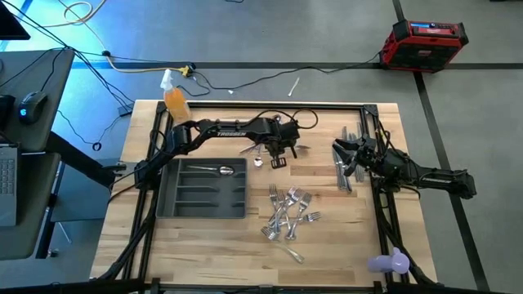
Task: Sort silverware
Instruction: Put the silver spoon into the black silverware tray
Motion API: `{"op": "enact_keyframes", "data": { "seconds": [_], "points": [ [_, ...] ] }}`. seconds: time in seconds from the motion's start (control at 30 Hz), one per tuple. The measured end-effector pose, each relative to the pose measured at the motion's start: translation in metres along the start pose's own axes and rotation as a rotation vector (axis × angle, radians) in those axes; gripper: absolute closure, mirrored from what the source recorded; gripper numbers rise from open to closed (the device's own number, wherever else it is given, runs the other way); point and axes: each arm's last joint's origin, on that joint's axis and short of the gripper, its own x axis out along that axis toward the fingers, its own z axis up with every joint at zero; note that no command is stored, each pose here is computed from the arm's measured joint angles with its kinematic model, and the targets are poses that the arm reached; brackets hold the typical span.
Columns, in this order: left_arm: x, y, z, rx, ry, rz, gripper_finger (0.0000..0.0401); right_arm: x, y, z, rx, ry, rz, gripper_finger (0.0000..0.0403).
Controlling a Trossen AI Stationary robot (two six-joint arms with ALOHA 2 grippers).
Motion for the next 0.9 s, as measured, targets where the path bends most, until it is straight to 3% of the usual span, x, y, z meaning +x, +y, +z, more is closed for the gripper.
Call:
{"op": "enact_keyframes", "data": {
  "seconds": [0.1, 0.23, 0.53, 0.9],
  "points": [
    [-0.003, -0.004, 0.0, 0.019, 0.018, 0.005, 0.0399, 0.0, 0.0, 0.0, 0.0, 0.0, 0.0, 0.0282],
    [-0.016, -0.009, -0.003, 0.079, 0.059, 0.101, 0.04, 0.0, 0.0, 0.0, 0.007, 0.003, 0.0, 0.0282],
    [-0.088, -0.029, -0.015, 0.293, 0.129, 0.266, 0.0401, 0.0, 0.0, 0.0, 0.014, 0.005, 0.003, 0.0282],
    [-0.137, -0.054, -0.032, 0.42, 0.171, 0.274, 0.0401, 0.0, 0.0, -0.001, 0.013, 0.01, 0.012, 0.0282]
  ]
}}
